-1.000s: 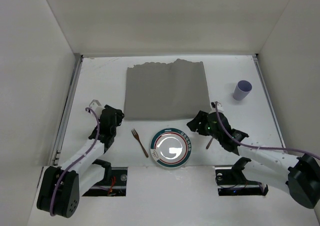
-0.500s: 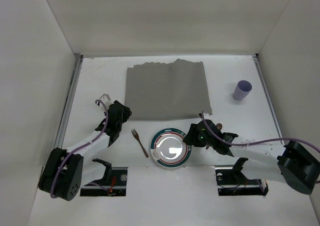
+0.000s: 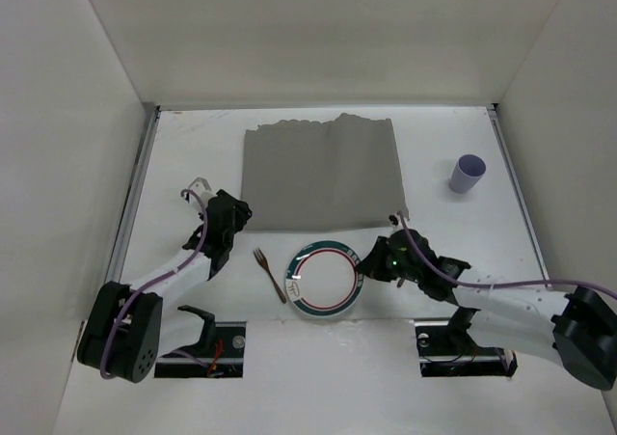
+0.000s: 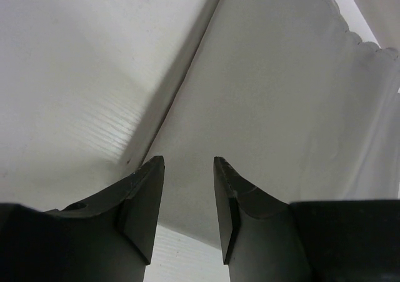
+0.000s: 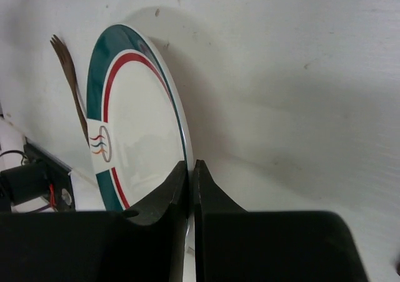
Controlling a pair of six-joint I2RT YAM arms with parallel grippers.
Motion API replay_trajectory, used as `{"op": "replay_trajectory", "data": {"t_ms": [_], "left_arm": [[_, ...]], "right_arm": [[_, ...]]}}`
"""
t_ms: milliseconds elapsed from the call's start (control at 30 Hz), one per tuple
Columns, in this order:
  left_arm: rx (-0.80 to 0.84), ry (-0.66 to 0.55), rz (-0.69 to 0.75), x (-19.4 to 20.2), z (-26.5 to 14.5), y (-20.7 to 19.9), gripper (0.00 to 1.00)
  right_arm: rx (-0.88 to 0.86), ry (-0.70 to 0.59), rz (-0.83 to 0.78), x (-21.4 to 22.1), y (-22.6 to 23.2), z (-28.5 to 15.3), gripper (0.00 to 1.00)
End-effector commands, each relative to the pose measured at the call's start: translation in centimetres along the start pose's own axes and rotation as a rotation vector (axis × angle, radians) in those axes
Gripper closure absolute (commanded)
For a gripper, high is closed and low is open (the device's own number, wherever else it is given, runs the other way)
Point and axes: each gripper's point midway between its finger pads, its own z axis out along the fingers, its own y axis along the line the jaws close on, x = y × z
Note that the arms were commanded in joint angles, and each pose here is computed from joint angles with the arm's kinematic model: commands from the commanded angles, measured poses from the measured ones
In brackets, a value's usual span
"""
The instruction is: Set the dinner table for one person
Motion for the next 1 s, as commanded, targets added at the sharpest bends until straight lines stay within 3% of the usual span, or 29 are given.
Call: {"op": "replay_trajectory", "data": {"t_ms": [0,200,367,567,700,967], "left_arm": [[0.048,-0.072,-0.031,-2.4,0.2,-2.0,0.65],[0.055,-0.109,-0.065,-3.4,0.2,-1.6,0.65],[0.062,-0.104,-0.058,-3.3,0.4,-1.5,0.64],[0.062,-0.084,-0.044,-1.8,0.7,-0.9,0.64],[0.061,-0.087,-0.038,-1.8,0.5,-0.4,0.63],[0.069,-0.084,-0.041,-1.7,0.4,-0.5,0.63]], "right_arm": [[-0.005,-0.02,-0.019,-0.4,-0.3,-1.4,0.94],[-0.254,-0.217,-0.017,-7.0,7.6,-6.5,0.94],[-0.298,-0.361,-0.031,-13.9,10.9,-7.4,0.92],[-0.261,-0.503,0.038,-23.6,12.1,-2.6,0.94],[-0.193,-0.508,0.1,-28.8,10.3,2.7,0.94],[-0.038,-0.41,0.186,-30.5,4.6,10.7,0.94]]}}
